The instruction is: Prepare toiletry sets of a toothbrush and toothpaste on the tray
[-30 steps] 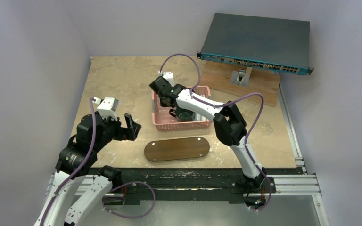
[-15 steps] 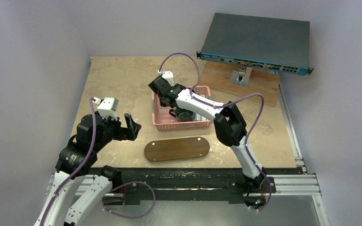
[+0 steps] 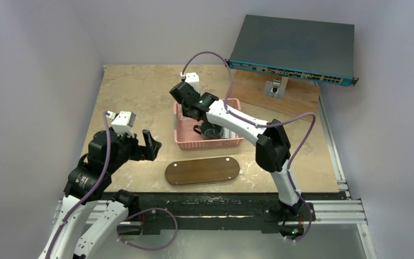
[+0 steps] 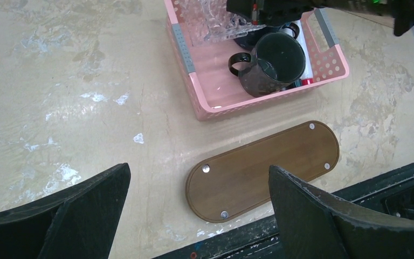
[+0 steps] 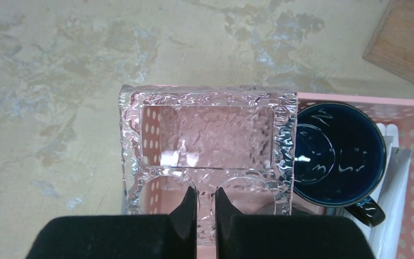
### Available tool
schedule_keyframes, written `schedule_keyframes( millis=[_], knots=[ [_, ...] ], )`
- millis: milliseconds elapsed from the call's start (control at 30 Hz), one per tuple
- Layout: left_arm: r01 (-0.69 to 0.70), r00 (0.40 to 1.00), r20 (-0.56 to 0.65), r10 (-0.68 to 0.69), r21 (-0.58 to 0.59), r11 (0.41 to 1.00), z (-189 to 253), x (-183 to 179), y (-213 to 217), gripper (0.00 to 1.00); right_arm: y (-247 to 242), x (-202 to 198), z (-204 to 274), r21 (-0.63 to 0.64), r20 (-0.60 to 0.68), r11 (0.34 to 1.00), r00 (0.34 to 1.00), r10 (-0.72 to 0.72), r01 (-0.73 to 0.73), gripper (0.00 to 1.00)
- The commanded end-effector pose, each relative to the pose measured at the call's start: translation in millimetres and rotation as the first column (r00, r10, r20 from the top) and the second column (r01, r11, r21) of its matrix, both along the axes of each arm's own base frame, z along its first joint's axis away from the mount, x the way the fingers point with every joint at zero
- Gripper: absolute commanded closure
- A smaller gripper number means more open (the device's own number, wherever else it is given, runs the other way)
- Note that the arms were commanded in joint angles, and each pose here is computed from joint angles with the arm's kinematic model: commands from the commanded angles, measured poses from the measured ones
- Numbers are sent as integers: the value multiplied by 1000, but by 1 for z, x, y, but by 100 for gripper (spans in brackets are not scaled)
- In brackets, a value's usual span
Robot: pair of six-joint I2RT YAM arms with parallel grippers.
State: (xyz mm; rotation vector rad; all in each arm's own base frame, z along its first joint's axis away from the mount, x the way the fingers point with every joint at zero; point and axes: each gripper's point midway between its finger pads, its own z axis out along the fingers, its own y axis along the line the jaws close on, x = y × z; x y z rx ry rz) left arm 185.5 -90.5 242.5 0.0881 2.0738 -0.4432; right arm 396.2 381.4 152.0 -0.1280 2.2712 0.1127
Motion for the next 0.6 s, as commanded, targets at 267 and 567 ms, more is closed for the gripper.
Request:
schedule_keyframes(
  millis=[267, 567],
  knots=[
    [-14, 1000, 9, 14, 11, 1000, -1, 4, 2, 0, -5, -11, 98, 84, 187, 996, 982, -26, 11, 100],
    [-14, 1000, 11, 14, 10, 1000, 0, 3, 2, 0, -7, -56, 118, 102, 189, 994, 982, 11, -31, 100]
  ],
)
